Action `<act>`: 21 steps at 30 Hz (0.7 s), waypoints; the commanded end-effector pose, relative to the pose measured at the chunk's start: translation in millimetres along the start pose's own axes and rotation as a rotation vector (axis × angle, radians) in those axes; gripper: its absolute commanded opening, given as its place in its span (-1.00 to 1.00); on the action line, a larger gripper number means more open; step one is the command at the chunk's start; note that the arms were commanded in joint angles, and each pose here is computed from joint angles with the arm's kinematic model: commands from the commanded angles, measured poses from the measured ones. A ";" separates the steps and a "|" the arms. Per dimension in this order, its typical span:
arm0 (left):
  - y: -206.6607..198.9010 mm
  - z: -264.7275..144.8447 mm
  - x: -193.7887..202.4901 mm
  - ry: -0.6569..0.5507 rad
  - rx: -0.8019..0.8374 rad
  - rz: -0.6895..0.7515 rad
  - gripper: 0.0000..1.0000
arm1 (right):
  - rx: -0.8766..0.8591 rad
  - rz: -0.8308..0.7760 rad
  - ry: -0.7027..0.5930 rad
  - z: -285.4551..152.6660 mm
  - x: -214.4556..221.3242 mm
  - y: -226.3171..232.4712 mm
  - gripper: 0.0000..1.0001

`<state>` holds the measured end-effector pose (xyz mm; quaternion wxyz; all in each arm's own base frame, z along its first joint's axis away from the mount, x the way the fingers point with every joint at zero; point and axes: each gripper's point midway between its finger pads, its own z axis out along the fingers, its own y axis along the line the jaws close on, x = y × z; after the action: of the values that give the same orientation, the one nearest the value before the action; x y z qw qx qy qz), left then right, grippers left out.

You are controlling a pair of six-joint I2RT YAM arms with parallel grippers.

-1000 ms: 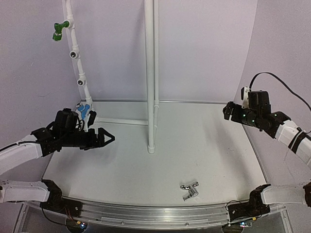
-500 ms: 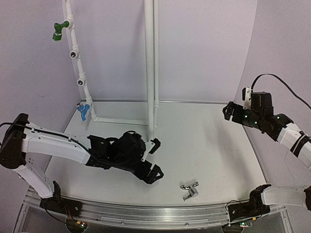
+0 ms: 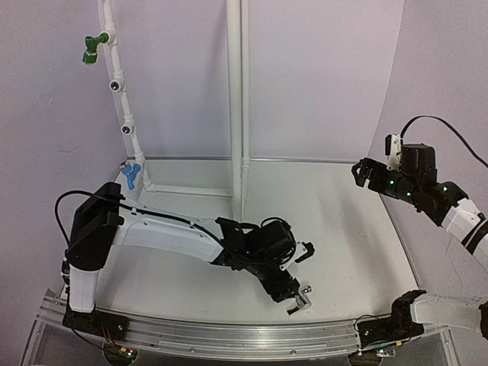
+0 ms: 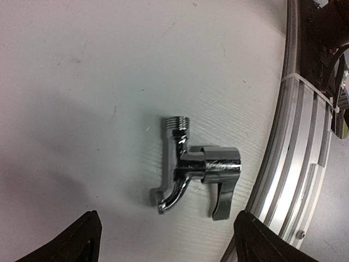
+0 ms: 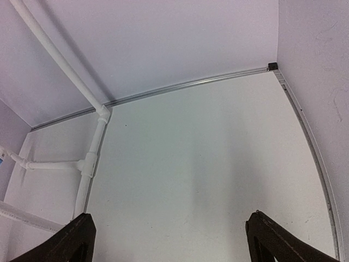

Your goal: Install the water faucets

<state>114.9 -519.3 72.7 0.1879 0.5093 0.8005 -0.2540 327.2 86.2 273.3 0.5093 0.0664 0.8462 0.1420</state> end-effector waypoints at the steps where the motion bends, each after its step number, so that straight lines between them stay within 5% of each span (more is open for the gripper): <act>1: -32.0 17.2 8.3 0.080 -0.012 0.172 0.81 | -0.002 0.002 0.004 4.3 -0.6 1.7 0.97; 21: -0.7 66.2 7.8 0.150 -0.266 0.310 0.58 | -0.038 0.020 0.031 5.2 6.0 7.3 0.97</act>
<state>94.2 -563.2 20.9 0.2116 0.6055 0.7552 -0.1351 328.1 92.4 265.7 0.4942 0.0625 0.8533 0.1540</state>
